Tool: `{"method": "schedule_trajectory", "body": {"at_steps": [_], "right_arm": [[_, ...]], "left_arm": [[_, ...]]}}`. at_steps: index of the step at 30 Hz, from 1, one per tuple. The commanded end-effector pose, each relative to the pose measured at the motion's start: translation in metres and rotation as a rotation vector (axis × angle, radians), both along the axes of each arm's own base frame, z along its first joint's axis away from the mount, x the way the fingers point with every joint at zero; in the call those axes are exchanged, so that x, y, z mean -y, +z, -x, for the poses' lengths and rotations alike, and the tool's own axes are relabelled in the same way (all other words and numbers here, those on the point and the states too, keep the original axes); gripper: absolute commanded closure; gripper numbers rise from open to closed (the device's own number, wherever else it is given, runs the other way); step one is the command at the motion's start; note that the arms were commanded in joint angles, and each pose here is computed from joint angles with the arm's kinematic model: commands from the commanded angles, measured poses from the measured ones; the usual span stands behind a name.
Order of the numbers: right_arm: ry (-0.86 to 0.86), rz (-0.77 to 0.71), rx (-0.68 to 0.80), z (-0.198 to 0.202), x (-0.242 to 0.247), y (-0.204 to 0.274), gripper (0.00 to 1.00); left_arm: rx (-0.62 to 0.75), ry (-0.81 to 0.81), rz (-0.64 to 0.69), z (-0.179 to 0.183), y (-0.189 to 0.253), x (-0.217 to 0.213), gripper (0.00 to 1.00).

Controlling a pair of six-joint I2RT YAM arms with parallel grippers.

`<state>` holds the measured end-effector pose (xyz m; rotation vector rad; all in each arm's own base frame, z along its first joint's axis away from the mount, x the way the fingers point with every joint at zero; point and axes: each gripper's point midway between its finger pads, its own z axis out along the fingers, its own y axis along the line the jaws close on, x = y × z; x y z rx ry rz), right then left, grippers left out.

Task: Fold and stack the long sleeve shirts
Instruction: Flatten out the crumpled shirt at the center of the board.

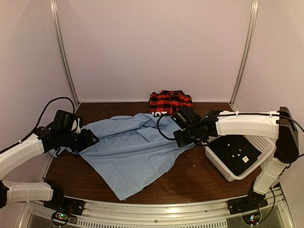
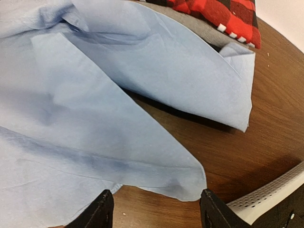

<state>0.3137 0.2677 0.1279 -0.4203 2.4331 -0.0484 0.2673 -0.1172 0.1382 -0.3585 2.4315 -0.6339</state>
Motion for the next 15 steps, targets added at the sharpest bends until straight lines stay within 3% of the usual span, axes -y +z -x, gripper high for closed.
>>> {"method": "schedule_trajectory", "body": {"at_steps": [1,8,15], "right_arm": [[0.040,-0.035,0.043,-0.001,-0.031,0.015,0.37],[0.126,-0.122,-0.014,0.002,-0.076,-0.010,0.47],[0.166,-0.116,-0.070,0.016,-0.100,-0.053,0.53]], "left_arm": [[-0.024,-0.241,-0.011,0.015,-0.007,0.069,0.46],[-0.119,-0.551,0.005,0.050,-0.043,0.152,0.46],[-0.251,-0.669,-0.044,0.079,-0.090,0.165,0.46]]}}
